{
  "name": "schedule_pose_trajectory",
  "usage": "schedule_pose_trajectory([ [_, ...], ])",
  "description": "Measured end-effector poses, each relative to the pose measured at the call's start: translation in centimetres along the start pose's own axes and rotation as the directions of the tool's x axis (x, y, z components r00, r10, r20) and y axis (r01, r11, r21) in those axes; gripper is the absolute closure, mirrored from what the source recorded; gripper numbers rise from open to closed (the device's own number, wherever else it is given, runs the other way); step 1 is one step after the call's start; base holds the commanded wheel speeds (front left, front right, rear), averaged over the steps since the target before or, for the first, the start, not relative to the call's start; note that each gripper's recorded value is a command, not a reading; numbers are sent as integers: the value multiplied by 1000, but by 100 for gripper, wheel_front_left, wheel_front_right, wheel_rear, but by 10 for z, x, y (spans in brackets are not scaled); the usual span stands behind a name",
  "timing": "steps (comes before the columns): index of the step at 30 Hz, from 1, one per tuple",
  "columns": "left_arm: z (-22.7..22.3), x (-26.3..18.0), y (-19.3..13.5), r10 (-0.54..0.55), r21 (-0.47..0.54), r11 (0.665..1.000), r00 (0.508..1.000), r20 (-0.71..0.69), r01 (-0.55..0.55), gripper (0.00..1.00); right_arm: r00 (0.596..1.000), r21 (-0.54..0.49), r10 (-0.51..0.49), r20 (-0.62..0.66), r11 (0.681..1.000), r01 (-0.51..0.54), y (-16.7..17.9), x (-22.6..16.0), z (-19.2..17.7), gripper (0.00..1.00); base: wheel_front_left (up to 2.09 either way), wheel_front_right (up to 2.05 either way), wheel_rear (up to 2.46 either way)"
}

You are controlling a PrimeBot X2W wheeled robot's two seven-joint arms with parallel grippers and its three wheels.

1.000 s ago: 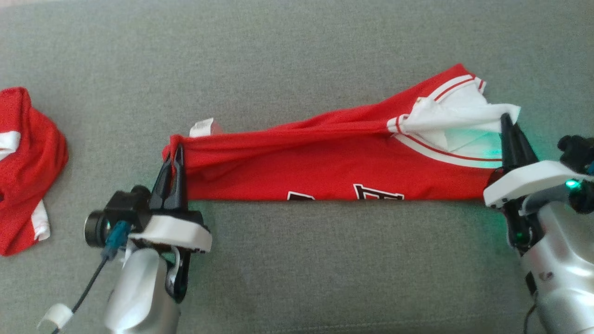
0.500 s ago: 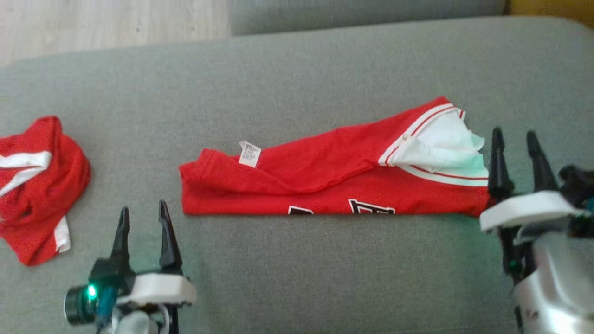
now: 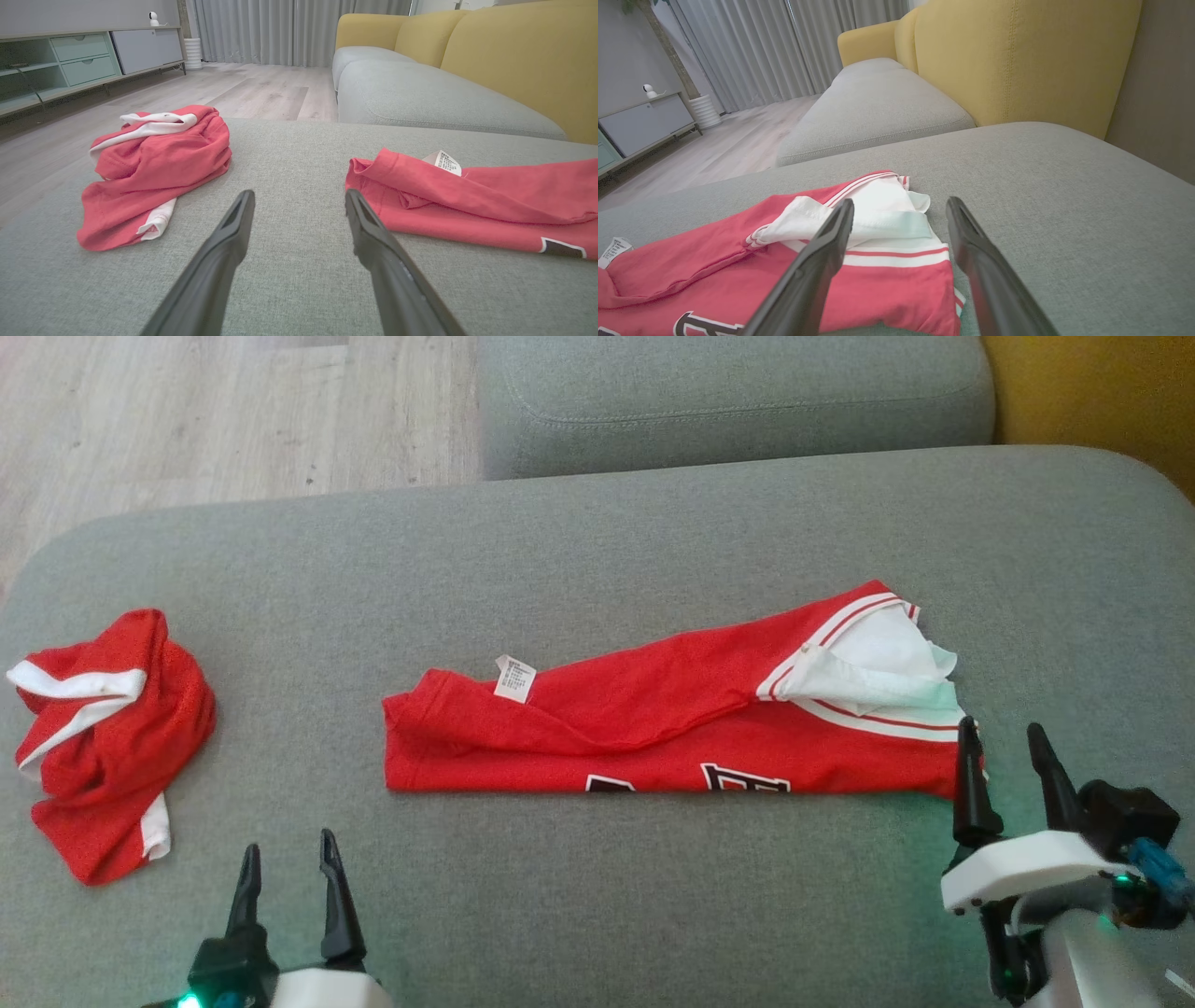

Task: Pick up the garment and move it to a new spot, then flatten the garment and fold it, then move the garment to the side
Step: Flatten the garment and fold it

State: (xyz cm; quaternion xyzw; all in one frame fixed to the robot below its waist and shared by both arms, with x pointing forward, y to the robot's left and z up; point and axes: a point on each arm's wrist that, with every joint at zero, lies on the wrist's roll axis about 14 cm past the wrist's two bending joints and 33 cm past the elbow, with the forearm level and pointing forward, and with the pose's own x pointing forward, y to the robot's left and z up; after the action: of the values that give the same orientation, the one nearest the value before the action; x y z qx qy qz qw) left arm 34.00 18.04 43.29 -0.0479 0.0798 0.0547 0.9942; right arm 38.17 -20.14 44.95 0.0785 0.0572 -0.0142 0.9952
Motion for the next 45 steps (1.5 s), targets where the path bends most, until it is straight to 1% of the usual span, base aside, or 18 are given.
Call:
schedule_pose_trajectory([
  [7, -2, 0, -2, -6, 1, 1000, 1000, -6, 6, 0, 1000, 2, 1, -24, 1000, -1, 2, 0, -8, 0, 0, 0, 0],
  [12, -7, 4, -7, -21, 1, 1000, 999, -25, 21, 0, 996, 1, -16, -89, 1000, 16, -2, 6, -28, 0, 0, 0, 0],
  [16, -8, 14, -11, -34, 0, 999, 999, -33, 34, 0, 995, -19, -6, -96, 1000, 4, 1, 33, -25, 0, 0, 0, 0],
  [19, -8, 23, -16, -52, 1, 999, 998, -35, 52, 0, 993, -72, 1, -118, 997, -10, -2, 58, -24, 0, 0, 0, 0],
  [22, -12, 29, -18, -57, 1, 998, 997, -48, 57, 0, 988, -102, -16, -154, 995, 0, -12, 75, -29, 0, 0, 0, 0],
  [24, -16, 31, -19, -61, 3, 998, 996, -61, 61, 0, 980, -110, -29, -198, 994, 7, -17, 83, -39, 0, 0, 0, 0],
  [27, -21, 35, -17, -54, 6, 998, 996, -75, 55, 0, 956, -94, -54, -287, 995, 28, -22, 87, -61, 0, 0, 0, 0],
  [30, -24, 39, -16, -55, 6, 998, 995, -86, 56, 0, 936, -73, -60, -347, 997, 37, -21, 88, -80, 0, 0, 0, 0],
  [31, -24, 40, -16, -54, 7, 998, 995, -87, 55, 0, 935, -54, -59, -351, 998, 42, -19, 90, -81, 0, 0, 0, 0],
  [35, -26, 41, -16, -54, 9, 998, 994, -92, 55, 0, 933, -8, -8, -359, 1000, 5, 1, 100, -85, 0, 0, 0, 0],
  [38, -24, 43, -19, -64, 9, 998, 994, -85, 65, 0, 931, 36, 30, -365, 999, -18, 16, 98, -87, 0, 0, 0, 0],
  [39, -23, 43, -20, -70, 8, 997, 994, -84, 70, 0, 929, 45, 38, -369, 999, -23, 18, 98, -87, 64, 0, 0, 0],
  [40, -23, 43, -22, -76, 6, 997, 994, -83, 77, 0, 928, 52, 45, -369, 998, -28, 20, 97, -87, 100, 0, 0, 0],
  [43, -23, 43, -25, -86, 2, 996, 993, -81, 86, 0, 926, 69, 53, -373, 997, -29, 19, 93, -87, 100, 0, 0, 0],
  [45, -22, 44, -27, -93, -4, 996, 993, -79, 93, 0, 933, 74, 47, -358, 997, -22, 14, 92, -84, 100, 0, 0, 0],
])
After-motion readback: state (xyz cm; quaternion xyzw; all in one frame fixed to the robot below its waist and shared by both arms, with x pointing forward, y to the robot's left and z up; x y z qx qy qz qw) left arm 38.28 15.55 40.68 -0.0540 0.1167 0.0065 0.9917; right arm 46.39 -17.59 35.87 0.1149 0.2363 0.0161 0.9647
